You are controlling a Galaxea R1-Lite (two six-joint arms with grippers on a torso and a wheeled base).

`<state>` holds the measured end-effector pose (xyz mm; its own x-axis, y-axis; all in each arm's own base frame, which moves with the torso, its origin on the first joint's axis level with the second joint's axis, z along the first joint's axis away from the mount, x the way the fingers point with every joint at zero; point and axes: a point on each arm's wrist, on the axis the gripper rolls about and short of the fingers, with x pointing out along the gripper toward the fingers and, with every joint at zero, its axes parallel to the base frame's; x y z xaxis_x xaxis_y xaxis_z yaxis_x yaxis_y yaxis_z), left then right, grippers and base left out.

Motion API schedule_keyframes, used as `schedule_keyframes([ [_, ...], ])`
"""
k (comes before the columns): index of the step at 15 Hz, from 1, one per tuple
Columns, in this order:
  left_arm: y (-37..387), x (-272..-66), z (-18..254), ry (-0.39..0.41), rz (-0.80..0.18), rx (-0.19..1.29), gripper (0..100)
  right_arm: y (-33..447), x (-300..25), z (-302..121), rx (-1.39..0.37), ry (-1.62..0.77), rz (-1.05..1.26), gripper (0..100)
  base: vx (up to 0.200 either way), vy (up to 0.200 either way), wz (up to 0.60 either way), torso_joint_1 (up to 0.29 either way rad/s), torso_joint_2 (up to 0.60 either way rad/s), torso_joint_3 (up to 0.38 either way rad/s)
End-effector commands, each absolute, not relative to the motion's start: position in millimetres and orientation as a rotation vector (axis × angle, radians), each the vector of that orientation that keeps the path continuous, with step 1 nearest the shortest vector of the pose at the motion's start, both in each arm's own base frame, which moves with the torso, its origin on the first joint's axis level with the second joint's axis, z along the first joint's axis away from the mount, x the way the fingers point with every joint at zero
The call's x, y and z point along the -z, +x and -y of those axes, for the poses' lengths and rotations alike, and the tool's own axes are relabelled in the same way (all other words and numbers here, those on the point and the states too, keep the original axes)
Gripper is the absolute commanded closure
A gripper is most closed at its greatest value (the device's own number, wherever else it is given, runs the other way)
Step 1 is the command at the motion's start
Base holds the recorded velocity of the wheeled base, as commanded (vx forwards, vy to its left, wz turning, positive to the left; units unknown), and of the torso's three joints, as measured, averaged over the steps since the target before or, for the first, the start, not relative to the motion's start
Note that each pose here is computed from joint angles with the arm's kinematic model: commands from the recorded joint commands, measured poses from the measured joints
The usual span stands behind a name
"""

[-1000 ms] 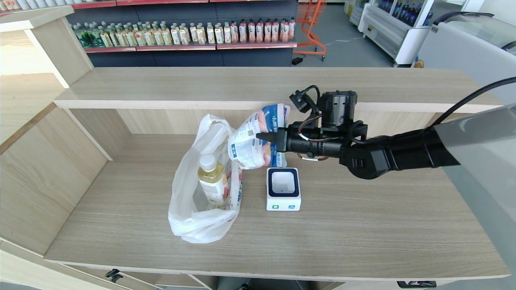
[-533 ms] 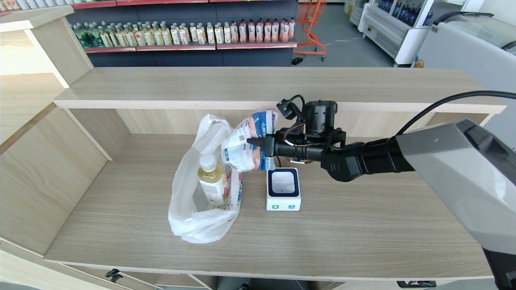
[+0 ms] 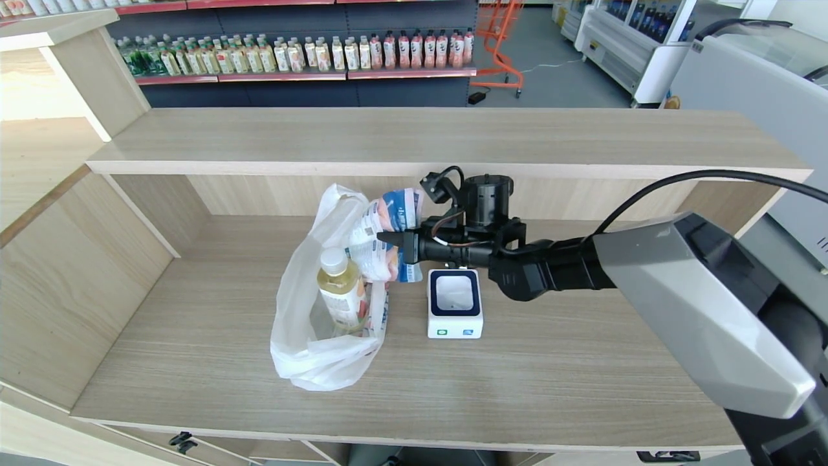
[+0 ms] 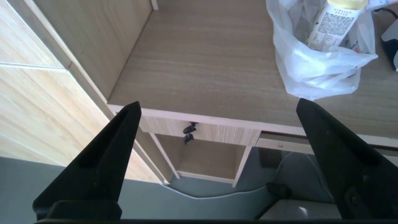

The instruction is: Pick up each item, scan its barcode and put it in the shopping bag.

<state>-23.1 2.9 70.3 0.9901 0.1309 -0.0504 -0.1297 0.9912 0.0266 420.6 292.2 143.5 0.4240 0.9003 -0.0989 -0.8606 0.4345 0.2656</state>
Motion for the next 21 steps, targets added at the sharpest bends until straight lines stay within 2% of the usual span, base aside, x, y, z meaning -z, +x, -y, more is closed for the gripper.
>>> schedule_keyframes([
  [1,-23,-70,-3,0.023,-0.052,-0.131,0,426,-127,-293,-1.102,0.168,-0.264,100,0.000,0.000,0.00,0.000,0.00,0.000],
  [7,-23,-70,-3,0.023,-0.052,-0.131,0,428,-120,-292,-1.106,0.111,-0.241,100,0.000,0.000,0.00,0.000,0.00,0.000],
  [8,-23,-70,-3,0.023,-0.052,-0.131,0,428,-120,-292,-1.106,0.111,-0.241,0,0.000,0.000,0.00,0.000,0.00,0.000],
  [14,-23,-70,-3,0.022,-0.052,-0.131,0,426,-145,-291,-1.113,0.123,-0.183,0,0.000,0.000,0.00,0.000,0.00,0.000],
  [16,-23,-70,-3,0.023,-0.052,-0.130,0,413,-170,-273,-1.094,0.150,-0.190,0,0.000,0.000,0.00,0.000,0.00,0.000],
  [18,-23,-70,-3,0.023,-0.052,-0.131,0,377,-197,-227,-1.040,0.177,-0.243,0,0.000,0.000,0.00,0.000,0.00,0.000],
  [20,-23,-70,-3,0.023,-0.052,-0.131,0,305,-223,-158,-0.966,0.210,-0.293,0,0.000,0.000,0.00,0.000,0.00,0.000],
  [21,-23,-70,-3,0.022,-0.052,-0.131,0,286,-228,-142,-0.944,0.214,-0.293,0,0.000,0.000,0.00,0.000,0.00,0.000],
])
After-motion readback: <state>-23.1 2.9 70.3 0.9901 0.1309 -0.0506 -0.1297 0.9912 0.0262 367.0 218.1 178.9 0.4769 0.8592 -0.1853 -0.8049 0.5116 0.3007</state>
